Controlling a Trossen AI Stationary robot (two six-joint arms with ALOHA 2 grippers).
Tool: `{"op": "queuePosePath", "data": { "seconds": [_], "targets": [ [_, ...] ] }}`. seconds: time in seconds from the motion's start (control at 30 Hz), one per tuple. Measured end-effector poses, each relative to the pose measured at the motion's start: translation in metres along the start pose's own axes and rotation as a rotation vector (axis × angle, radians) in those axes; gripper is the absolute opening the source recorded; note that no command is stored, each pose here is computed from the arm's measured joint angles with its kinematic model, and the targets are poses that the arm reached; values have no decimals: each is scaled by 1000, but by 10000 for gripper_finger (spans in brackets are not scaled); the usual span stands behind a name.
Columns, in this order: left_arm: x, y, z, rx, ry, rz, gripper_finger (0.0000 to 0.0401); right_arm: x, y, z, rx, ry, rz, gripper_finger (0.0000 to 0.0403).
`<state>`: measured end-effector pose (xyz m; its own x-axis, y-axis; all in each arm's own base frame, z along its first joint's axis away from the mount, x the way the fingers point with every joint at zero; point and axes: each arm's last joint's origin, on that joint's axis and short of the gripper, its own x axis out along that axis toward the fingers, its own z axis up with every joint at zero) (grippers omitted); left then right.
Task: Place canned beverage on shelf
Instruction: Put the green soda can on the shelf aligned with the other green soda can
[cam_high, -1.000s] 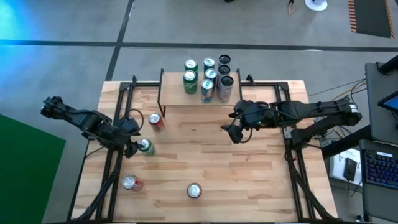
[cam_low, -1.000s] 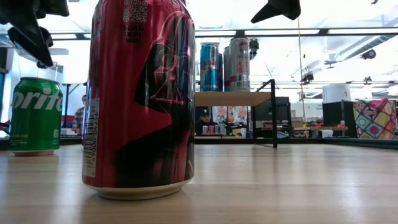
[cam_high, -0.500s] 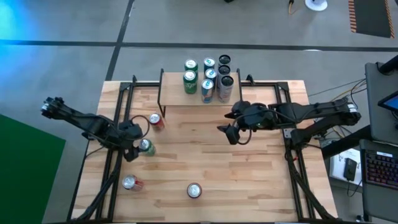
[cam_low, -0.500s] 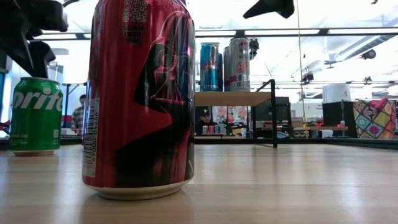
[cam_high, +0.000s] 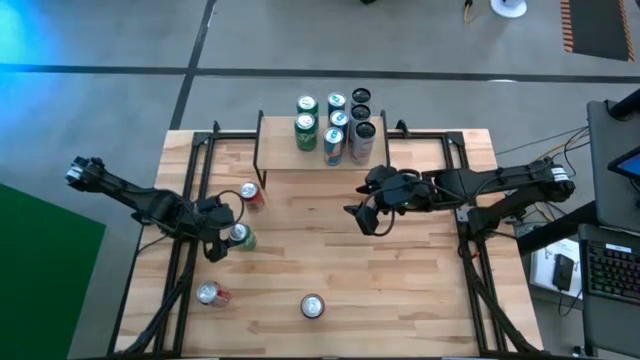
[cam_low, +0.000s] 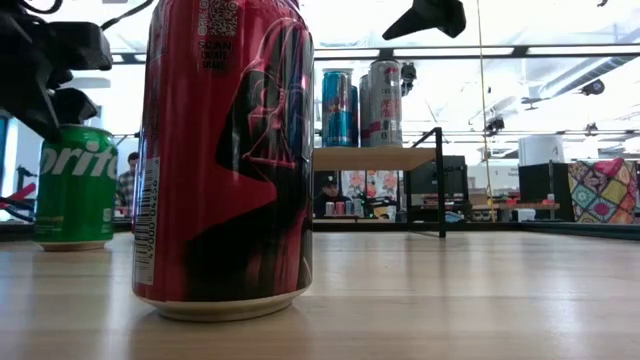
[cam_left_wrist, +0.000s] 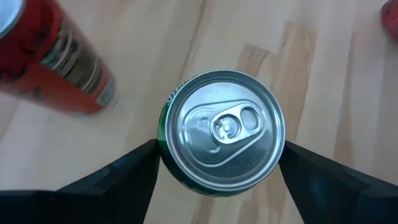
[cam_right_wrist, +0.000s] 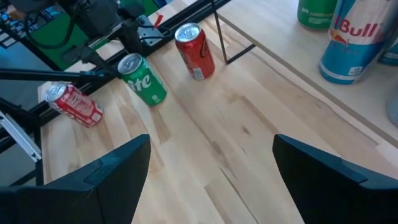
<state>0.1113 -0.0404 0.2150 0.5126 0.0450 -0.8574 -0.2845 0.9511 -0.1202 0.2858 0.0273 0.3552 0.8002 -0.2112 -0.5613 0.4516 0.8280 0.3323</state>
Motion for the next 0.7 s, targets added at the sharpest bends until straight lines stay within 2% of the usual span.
{"op": "queuePosePath", "data": {
  "seconds": [0.13, 0.3, 0.57, 0.7],
  "targets": [
    [6, -4, 2, -21, -38, -33, 302, 0, 0, 0, 5, 0, 0, 327],
    [11, -9, 8, -43, -82, -23, 307, -1, 0, 0, 5, -1, 1, 327],
    [30, -18, 14, -50, -51, 61, 368, -1, 0, 0, -7, -1, 1, 327],
    [38, -25, 20, -31, -40, 72, 381, -1, 0, 0, -24, 0, 2, 327]
  ]
}}
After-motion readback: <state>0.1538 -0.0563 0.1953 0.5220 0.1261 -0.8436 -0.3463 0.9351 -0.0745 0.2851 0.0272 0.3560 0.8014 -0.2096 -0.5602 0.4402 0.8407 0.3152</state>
